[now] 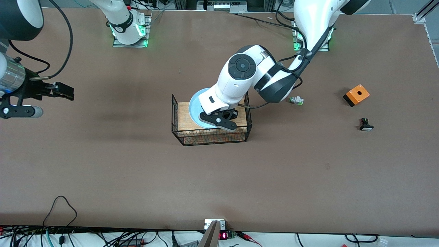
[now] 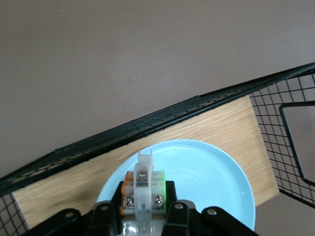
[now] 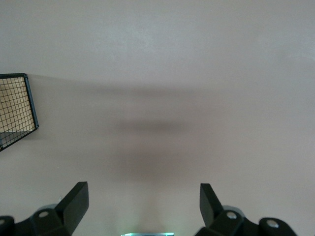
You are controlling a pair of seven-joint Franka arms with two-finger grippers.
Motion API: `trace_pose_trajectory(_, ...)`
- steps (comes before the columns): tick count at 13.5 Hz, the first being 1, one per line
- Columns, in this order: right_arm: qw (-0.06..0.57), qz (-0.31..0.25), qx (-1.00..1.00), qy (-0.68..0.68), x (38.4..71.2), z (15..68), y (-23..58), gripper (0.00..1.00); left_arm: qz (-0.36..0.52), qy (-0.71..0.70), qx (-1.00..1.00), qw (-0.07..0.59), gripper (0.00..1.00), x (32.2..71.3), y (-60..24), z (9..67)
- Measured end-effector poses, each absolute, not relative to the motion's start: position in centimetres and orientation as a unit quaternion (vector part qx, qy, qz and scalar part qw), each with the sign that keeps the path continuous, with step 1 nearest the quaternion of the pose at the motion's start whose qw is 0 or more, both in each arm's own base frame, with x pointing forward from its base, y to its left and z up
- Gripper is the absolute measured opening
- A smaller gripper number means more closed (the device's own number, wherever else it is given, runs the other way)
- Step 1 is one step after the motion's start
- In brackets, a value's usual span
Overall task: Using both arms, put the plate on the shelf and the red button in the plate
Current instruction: 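Lower the block onto the plate and open the left gripper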
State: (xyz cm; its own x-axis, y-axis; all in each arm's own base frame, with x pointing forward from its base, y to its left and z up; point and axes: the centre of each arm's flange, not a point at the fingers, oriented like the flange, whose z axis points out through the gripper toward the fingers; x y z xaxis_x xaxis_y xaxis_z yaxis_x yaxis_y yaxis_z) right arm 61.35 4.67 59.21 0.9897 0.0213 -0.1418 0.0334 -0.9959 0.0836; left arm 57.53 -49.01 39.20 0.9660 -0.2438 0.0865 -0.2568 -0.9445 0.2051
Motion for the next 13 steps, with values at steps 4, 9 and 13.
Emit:
trace_pose_trajectory(4,0.036,-0.052,0.998,0.022,60.4,59.4,5.4,1.0,0.018,-0.141,0.985,0.094,0.34,56.3,-50.1,37.4)
trace_pose_trajectory(9,0.013,-0.06,0.998,0.003,55.9,57.3,2.8,1.0,0.01,-0.145,0.985,0.09,0.34,55.1,-51.4,36.4)
trace_pose_trajectory(13,0.012,-0.07,0.997,-0.001,55.9,57.0,2.5,1.0,0.006,-0.144,0.986,0.085,0.53,55.2,-51.1,36.1)
